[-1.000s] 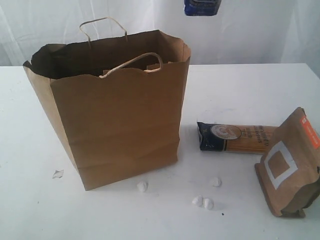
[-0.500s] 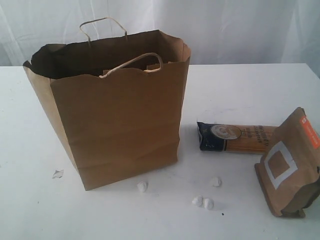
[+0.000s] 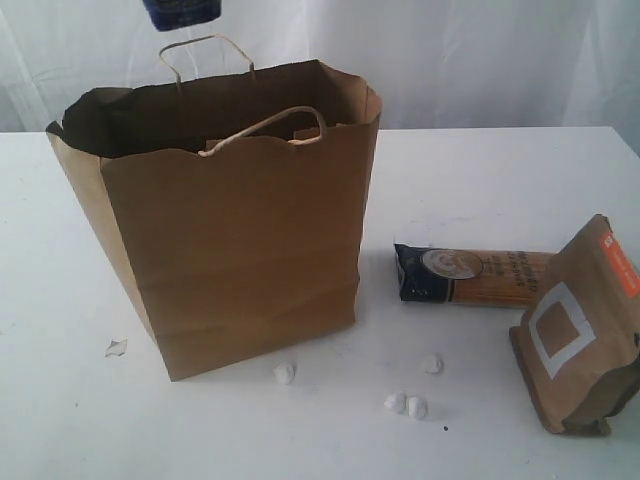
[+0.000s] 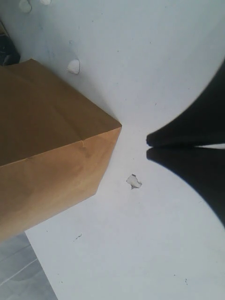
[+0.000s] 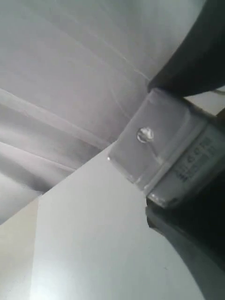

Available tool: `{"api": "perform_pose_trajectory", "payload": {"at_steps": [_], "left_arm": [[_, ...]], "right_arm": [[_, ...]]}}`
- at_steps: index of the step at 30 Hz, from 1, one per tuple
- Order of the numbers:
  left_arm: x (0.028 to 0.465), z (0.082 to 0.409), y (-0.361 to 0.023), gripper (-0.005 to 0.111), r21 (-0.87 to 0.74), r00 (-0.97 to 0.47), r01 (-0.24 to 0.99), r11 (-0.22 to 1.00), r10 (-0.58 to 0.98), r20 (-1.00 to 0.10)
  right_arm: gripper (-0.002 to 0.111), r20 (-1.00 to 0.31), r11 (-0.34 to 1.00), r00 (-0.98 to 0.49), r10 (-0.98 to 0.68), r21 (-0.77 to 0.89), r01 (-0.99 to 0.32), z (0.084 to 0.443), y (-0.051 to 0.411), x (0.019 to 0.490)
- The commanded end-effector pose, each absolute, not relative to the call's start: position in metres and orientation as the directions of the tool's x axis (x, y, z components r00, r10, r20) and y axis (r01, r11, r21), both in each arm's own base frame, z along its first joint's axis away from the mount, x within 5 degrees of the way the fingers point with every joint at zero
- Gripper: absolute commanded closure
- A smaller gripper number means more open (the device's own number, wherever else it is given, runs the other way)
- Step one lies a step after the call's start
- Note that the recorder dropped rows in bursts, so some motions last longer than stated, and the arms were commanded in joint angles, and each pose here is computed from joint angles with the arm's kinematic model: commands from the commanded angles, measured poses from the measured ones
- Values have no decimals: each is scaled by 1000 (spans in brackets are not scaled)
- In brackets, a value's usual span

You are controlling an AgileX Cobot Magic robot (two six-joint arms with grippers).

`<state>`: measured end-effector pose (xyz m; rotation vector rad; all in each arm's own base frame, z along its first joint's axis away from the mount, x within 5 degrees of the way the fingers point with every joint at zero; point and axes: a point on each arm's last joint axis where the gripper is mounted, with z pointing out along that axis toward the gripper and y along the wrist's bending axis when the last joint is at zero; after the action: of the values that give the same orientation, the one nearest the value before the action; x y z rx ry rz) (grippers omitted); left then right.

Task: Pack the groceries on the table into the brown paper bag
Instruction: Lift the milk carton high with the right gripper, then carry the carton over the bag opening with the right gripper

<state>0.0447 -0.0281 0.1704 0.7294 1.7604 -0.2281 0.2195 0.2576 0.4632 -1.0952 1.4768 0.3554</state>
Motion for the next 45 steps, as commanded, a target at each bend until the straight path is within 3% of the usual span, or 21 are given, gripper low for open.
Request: {"api": "perform_pose_trajectory", "payload": {"at_steps": [1, 17, 27, 35, 38, 42, 45], "left_arm": [[45, 169, -28, 106, 207, -150, 580, 788, 353, -924], [45, 169, -28, 106, 207, -150, 580, 788, 353, -924], [45, 169, -28, 106, 207, -150, 580, 788, 353, -924], [45, 169, -28, 106, 207, -150, 580, 788, 353, -924], [45, 169, -28, 106, 207, -150, 580, 788, 353, -924], [45, 169, -28, 106, 207, -150, 580, 788, 353, -924], [45, 169, -28, 106, 207, -150, 580, 788, 353, -924]], "right_arm": [[108, -894, 494, 184, -409, -387, -779, 463, 273, 224], [108, -829, 423, 86, -553, -368, -828, 419, 298, 242], [108, -745, 474, 2, -667, -426, -771, 399, 276, 277], [108, -681, 443, -69, -729, -393, -805, 373, 283, 284], [102, -664, 448, -106, -740, -370, -814, 367, 283, 285], [82, -658, 452, -124, -742, -355, -818, 365, 282, 284], [76, -664, 472, -150, -733, -336, -815, 370, 279, 280]]}}
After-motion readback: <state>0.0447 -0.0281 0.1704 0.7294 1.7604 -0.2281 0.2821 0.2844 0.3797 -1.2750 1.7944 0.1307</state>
